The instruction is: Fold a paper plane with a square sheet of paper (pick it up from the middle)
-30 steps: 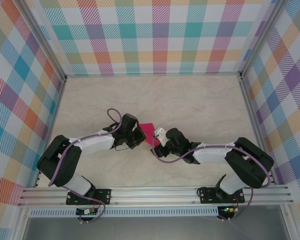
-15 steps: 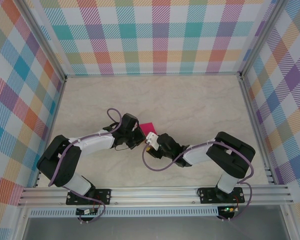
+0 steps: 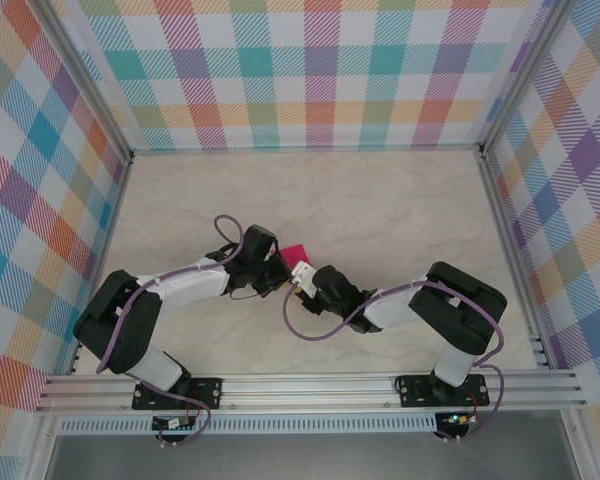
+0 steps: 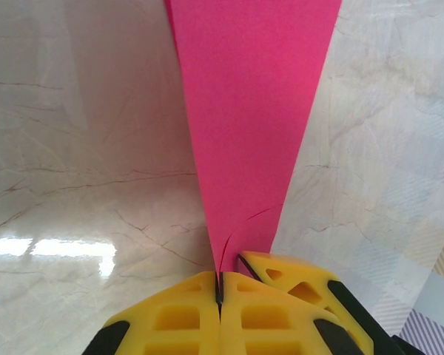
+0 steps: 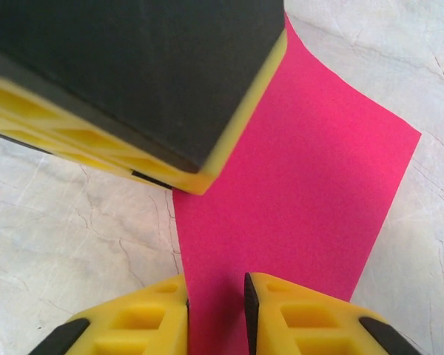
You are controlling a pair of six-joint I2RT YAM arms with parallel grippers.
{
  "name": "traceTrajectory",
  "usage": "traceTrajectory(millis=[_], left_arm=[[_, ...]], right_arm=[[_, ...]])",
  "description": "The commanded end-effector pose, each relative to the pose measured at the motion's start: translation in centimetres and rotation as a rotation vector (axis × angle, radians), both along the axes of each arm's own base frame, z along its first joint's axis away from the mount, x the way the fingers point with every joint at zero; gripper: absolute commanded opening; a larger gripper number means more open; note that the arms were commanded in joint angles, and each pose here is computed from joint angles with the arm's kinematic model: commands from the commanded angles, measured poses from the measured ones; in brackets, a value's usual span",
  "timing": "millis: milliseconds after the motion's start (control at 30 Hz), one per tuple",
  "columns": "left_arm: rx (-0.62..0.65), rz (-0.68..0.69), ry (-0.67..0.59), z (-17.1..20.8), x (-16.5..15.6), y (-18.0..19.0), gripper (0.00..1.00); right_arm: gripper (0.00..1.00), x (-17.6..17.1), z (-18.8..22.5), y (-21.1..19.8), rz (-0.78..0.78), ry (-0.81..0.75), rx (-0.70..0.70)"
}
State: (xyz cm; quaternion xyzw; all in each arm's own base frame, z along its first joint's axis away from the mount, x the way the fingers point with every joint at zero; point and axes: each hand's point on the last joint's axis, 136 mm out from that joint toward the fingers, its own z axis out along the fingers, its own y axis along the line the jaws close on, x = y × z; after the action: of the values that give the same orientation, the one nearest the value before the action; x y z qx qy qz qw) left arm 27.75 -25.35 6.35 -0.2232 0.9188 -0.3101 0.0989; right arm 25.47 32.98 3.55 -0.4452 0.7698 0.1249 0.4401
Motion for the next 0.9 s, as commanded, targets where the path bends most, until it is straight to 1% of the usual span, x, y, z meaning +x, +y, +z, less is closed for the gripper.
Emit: traceTrajectory(millis=[0, 67, 200, 233, 333, 433, 500, 567, 767, 867], left_arm=[[0.001, 0.014, -0.018, 1.3, 0.5, 0.1, 0.06], [-0.007, 0.022, -0.029, 1.7, 0.7, 0.4, 0.10], [0.001, 0.054, -0.069, 3.2, 1.5, 2.0, 0.26], [0.008, 0.063, -0.078, 3.5, 1.6, 2.6, 0.30], [0.026, 0.091, -0.105, 4.3, 2.0, 4.2, 0.40], [0.036, 0.113, -0.128, 4.8, 2.1, 5.5, 0.47], [0.044, 0.119, -0.144, 5.0, 2.1, 6.0, 0.50], [0.046, 0.115, -0.162, 5.2, 2.0, 6.2, 0.51], [0.015, 0.084, -0.201, 5.1, 1.7, 5.9, 0.52], [-0.015, 0.048, -0.213, 4.6, 1.5, 5.2, 0.52]], right_arm=[[0.19, 0.2, 1.5, 1.3, 0.009, 0.008, 0.063], [0.17, -0.2, 1.5, 1.5, 0.024, 0.042, 0.078], [0.14, -0.3, 1.8, 1.2, -0.007, 0.161, 0.150], [0.14, -0.4, 1.9, 1.1, -0.010, 0.196, 0.173], [0.14, -0.4, 2.4, 0.7, -0.029, 0.287, 0.241], [0.14, 0.1, 2.6, 0.3, -0.061, 0.385, 0.299], [0.14, 0.3, 2.6, 0.2, -0.075, 0.446, 0.330], [0.14, 0.4, 2.5, 0.3, -0.077, 0.488, 0.346], [0.14, 0.9, 2.0, 0.1, -0.107, 0.592, 0.401], [0.12, 0.4, 2.0, 0.2, -0.088, 0.628, 0.431]])
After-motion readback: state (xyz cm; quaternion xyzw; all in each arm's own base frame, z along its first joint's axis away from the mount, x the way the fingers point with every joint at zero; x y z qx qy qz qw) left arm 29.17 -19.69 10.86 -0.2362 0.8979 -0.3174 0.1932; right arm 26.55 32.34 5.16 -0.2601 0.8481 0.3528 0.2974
